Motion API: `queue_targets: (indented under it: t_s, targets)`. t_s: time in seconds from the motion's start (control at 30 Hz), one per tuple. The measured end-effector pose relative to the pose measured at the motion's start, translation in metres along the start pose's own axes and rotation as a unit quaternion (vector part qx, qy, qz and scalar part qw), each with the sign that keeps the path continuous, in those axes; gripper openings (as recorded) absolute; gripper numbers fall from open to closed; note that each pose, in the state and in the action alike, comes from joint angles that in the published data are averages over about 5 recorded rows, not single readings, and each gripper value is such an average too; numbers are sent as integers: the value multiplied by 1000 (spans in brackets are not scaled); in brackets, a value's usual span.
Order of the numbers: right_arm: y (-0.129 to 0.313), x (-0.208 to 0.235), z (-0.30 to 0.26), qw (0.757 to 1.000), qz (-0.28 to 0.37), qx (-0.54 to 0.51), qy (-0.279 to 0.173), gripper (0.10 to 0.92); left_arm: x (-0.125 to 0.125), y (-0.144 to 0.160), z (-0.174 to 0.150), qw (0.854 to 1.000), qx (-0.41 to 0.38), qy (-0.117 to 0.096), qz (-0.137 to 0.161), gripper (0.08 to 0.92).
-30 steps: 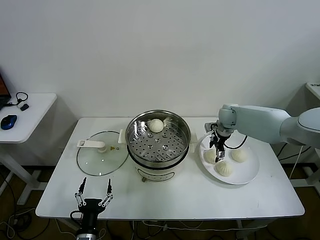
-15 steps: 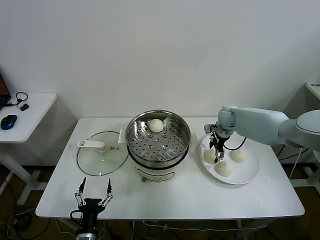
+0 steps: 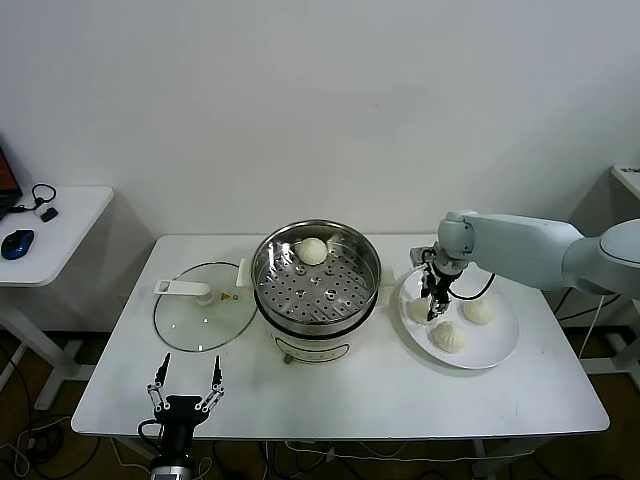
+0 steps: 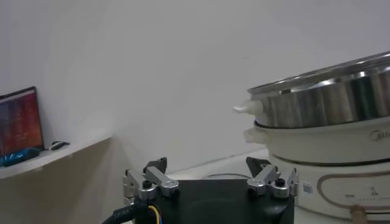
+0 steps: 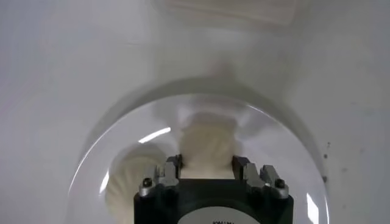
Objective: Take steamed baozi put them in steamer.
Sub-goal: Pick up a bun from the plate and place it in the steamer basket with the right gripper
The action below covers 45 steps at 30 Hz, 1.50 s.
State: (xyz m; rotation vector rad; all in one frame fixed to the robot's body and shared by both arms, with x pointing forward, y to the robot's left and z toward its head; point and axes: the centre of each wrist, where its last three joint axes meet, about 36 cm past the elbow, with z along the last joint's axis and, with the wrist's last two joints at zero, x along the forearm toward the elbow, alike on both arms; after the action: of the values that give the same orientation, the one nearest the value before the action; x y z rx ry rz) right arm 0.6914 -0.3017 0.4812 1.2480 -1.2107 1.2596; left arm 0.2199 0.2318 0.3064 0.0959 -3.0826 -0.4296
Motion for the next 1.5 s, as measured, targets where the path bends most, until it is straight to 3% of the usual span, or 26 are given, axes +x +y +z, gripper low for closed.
queue_targets:
  t_s: [0.5, 0.87, 1.17, 1.5]
  targets:
    - [-10, 133, -16, 999, 29, 20, -26, 567, -1, -7, -3, 1000, -1, -5, 10, 823]
    - [2, 243, -81, 995, 64, 48, -65, 568, -2, -15, -6, 1000, 3, -7, 22, 823]
    - [8, 272, -156, 991, 74, 73, -89, 580, -2, -18, -10, 1000, 8, -9, 24, 823]
    - [3, 242, -237, 988, 66, 89, -109, 597, 0, -16, -12, 1000, 12, -7, 22, 823]
